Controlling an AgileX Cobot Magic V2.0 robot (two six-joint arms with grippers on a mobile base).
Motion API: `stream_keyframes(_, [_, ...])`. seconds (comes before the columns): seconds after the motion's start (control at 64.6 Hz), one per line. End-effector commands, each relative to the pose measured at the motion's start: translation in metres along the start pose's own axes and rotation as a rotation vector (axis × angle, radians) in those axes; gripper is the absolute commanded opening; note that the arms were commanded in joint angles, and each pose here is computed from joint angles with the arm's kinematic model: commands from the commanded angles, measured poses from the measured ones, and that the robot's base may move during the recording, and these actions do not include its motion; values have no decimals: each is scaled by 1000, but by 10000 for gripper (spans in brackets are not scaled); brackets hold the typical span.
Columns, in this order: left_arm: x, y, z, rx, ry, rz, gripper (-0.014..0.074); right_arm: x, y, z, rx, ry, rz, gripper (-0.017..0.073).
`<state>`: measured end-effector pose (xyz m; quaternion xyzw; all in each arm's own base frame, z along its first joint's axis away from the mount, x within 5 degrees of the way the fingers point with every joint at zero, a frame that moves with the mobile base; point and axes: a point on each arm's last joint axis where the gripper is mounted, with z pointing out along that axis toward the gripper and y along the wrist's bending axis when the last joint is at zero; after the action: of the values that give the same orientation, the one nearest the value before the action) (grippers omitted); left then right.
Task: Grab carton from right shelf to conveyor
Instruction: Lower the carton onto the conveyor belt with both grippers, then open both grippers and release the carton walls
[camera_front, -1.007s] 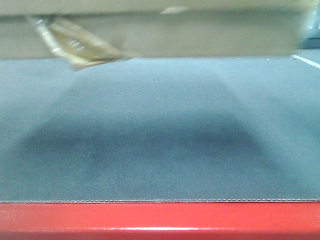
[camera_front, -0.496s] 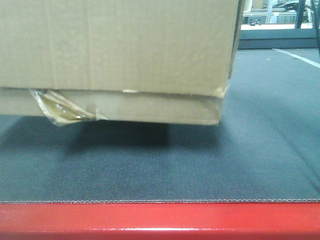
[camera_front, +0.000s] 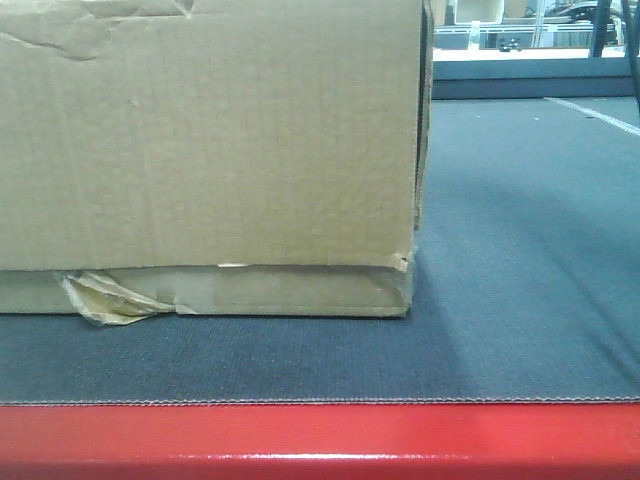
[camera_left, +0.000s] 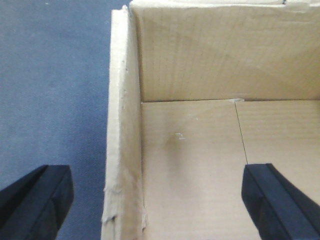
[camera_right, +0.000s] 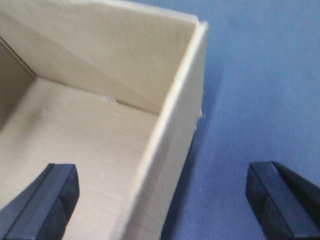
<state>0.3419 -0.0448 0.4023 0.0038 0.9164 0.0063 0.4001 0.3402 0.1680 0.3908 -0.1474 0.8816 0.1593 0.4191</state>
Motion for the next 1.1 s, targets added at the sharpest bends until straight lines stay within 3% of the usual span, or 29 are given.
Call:
stream_keyframes(0.0, [-5,4,-25,1,-47,22,587,-13,2,-28,-6,-79,-16,530])
stream_keyframes(0.093, [-4,7,-47,-4,-63,51,587,-17,1,-50,-2,-117,-15,401])
stream_keyframes(0.186, [1,11,-68,-10,-65,86,532,-18,-7,-71,20,-120,-2,184])
stream_keyframes(0.248, [7,13,-80,-18,-67,102,433,-17,-16,-86,46,-122,14,6])
stream_keyframes(0.294, [14,16,-89,-25,-72,106,304,-15,-25,-97,70,-119,31,-91])
stream_keyframes(0.418, [42,20,-94,-30,-72,120,-43,2,-52,-117,169,-94,68,-64])
stream_keyframes(0.511, [68,21,-93,-22,-94,130,22,22,-69,-128,247,-78,85,-70])
stream_keyframes(0.651, [114,23,-87,5,-158,110,23,62,-81,-142,336,-77,75,-70])
stream_keyframes(0.79, [159,25,-87,37,-245,78,23,105,-78,-147,338,-127,62,-70])
stream_keyframes(1.084, [227,32,-112,76,-488,72,23,194,-72,-150,331,-240,40,-70])
